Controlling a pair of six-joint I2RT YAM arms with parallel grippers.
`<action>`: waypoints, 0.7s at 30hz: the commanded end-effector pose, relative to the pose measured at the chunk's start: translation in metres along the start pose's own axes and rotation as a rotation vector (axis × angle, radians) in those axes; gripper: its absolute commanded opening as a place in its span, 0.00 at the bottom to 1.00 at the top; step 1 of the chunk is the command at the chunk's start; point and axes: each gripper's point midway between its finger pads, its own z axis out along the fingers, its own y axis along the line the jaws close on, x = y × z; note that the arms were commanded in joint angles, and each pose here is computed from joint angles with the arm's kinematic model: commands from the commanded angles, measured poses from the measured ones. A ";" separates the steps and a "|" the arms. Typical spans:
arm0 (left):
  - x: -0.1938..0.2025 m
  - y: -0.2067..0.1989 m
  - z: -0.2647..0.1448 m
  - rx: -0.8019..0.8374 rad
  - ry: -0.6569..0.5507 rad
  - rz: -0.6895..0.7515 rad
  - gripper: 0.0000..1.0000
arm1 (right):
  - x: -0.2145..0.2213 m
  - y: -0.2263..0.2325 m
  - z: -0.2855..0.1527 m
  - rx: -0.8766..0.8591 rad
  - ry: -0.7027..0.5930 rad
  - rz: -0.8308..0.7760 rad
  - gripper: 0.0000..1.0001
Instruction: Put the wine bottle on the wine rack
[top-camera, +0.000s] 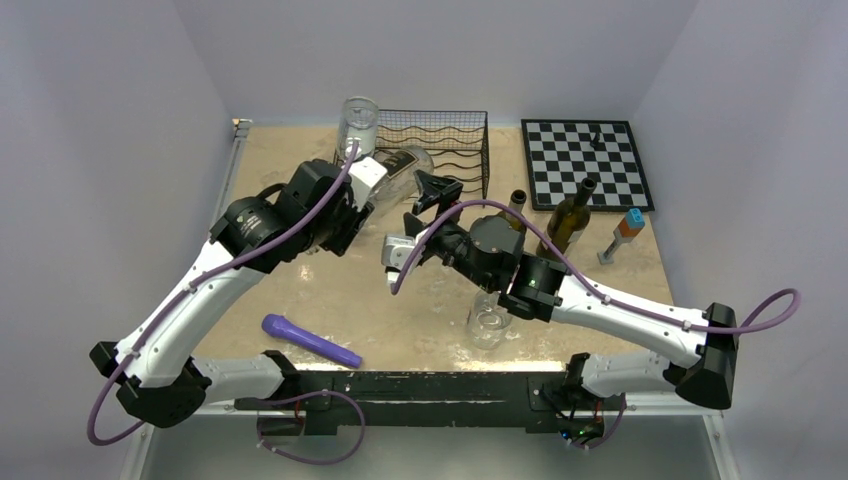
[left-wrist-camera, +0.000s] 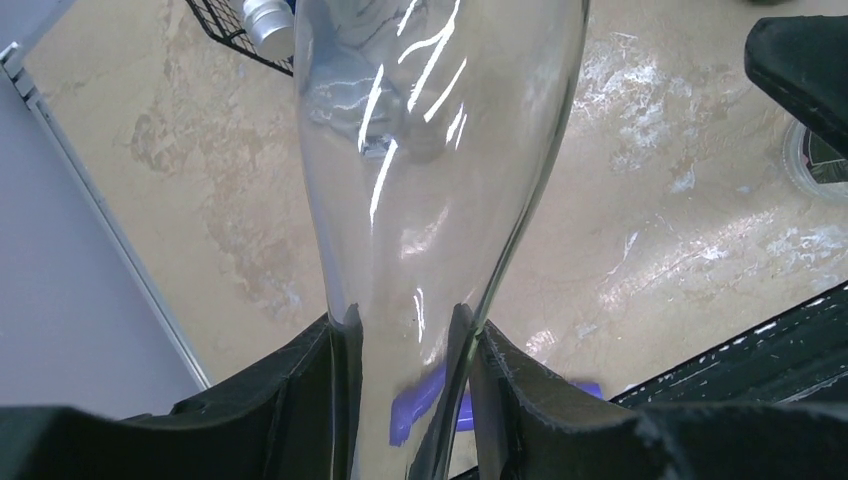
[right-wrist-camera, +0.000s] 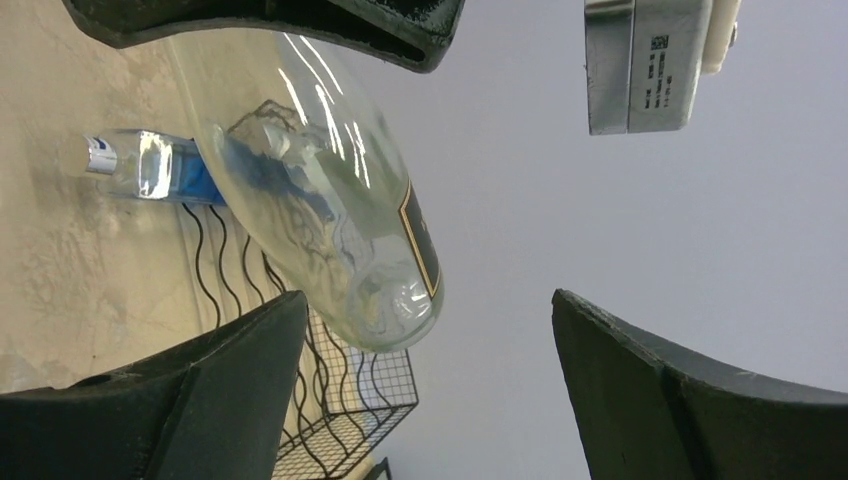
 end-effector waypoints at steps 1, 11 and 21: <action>-0.058 0.019 -0.028 -0.043 -0.301 -0.200 0.00 | 0.006 -0.033 -0.007 0.092 0.054 0.100 0.93; -0.032 0.005 -0.009 -0.009 -0.291 -0.299 0.00 | 0.032 -0.071 -0.052 0.180 0.128 0.506 0.90; -0.003 -0.014 0.036 0.011 -0.353 -0.435 0.00 | 0.030 -0.095 -0.091 0.198 0.136 0.709 0.91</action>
